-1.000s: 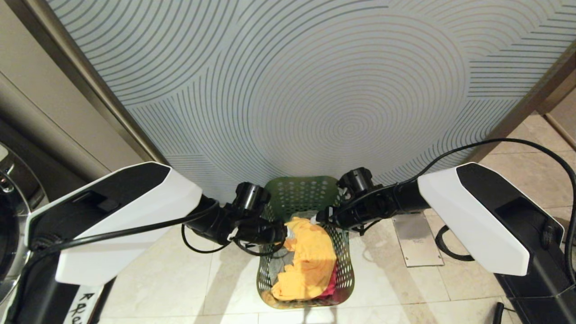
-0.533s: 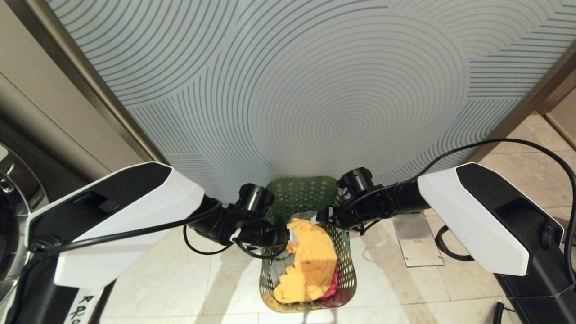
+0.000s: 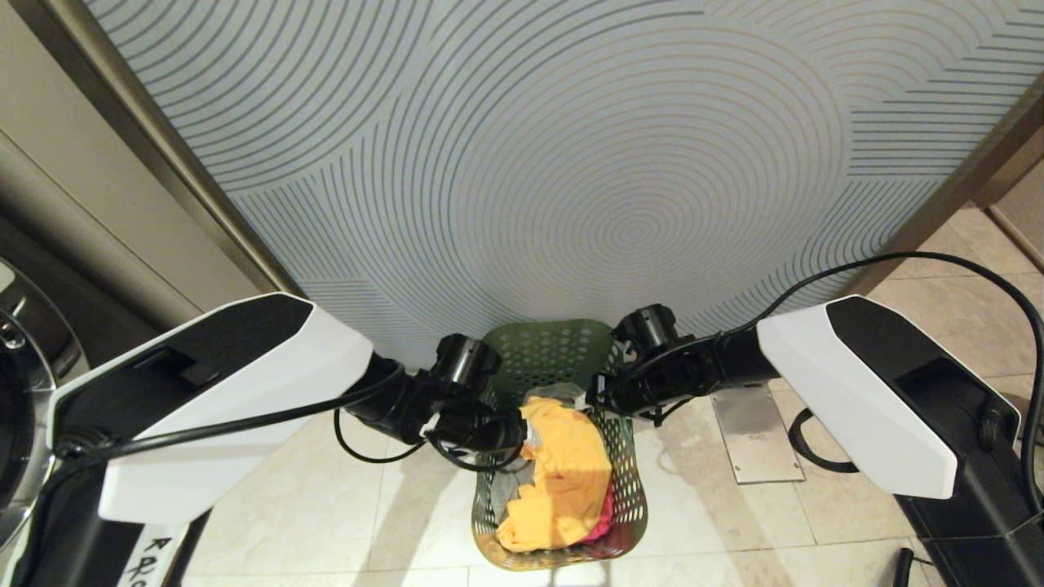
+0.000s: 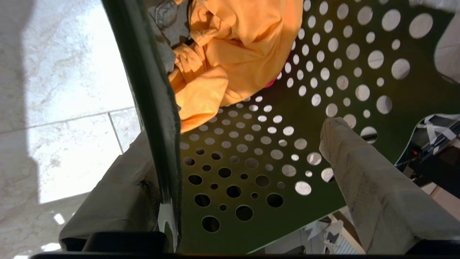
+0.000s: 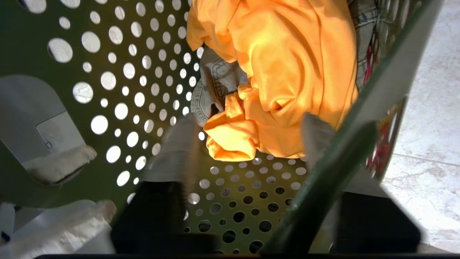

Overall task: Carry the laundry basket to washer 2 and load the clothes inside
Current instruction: Pick up the clothes basket and put it beside the washing machine

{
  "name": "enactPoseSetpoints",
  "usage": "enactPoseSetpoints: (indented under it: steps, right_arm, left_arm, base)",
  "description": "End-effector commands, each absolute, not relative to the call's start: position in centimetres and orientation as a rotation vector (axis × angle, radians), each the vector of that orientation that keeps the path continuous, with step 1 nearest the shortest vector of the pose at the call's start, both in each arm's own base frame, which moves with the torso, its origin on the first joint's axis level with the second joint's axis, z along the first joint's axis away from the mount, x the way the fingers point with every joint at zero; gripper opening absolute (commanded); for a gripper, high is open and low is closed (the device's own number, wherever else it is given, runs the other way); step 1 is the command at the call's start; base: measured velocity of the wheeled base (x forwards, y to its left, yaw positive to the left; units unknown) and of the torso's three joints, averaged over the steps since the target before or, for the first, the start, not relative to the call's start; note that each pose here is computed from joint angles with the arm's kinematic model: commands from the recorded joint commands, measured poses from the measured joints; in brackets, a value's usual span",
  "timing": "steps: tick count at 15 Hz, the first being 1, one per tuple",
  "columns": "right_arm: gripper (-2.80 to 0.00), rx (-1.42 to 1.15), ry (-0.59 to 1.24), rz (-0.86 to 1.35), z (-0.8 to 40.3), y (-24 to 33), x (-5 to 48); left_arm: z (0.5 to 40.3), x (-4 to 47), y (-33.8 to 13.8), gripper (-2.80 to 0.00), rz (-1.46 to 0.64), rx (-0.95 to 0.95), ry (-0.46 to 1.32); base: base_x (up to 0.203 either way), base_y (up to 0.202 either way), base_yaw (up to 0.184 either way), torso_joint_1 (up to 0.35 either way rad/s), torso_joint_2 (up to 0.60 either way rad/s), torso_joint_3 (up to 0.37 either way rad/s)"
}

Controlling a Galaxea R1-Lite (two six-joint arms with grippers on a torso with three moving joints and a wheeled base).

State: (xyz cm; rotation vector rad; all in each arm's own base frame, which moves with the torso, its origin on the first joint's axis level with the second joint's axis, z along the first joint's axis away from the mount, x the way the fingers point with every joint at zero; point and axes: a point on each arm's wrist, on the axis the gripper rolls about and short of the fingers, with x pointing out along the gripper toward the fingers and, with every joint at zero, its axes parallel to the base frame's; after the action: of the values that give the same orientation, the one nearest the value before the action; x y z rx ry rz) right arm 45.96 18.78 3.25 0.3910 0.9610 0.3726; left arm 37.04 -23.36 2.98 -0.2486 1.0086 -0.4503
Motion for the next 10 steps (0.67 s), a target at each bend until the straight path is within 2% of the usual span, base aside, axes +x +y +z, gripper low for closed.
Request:
enactPoseSetpoints:
  steps: [1, 7, 8, 10]
  right_arm:
    - [-2.8, 0.395, 0.961, 0.371, 3.23, 18.72, 45.99]
    - [-2.8, 0.397, 0.959, 0.366, 3.45, 18.64, 45.95]
    - [-2.8, 0.397, 0.956, 0.366, 3.53, 18.64, 45.96]
    - [-2.8, 0.396, 0.956, 0.367, 3.53, 18.71, 45.93]
  left_arm:
    - [3.37, 36.88, -23.58, 0.0, -0.457, -0.251, 1.004]
    - [3.88, 36.49, -23.9, 0.0, -0.463, -0.245, 0.999]
    - [3.86, 36.48, -23.92, -2.8, -0.463, -0.244, 0.999]
    - [3.89, 36.43, -24.04, -2.8, -0.466, -0.243, 0.998]
  base:
    - [0.0, 0.0, 0.0, 0.0, 0.0, 0.0]
    - [0.0, 0.0, 0.0, 0.0, 0.0, 0.0]
    - [0.0, 0.0, 0.0, 0.0, 0.0, 0.0]
    - [0.0, 0.0, 0.0, 0.0, 0.0, 0.0]
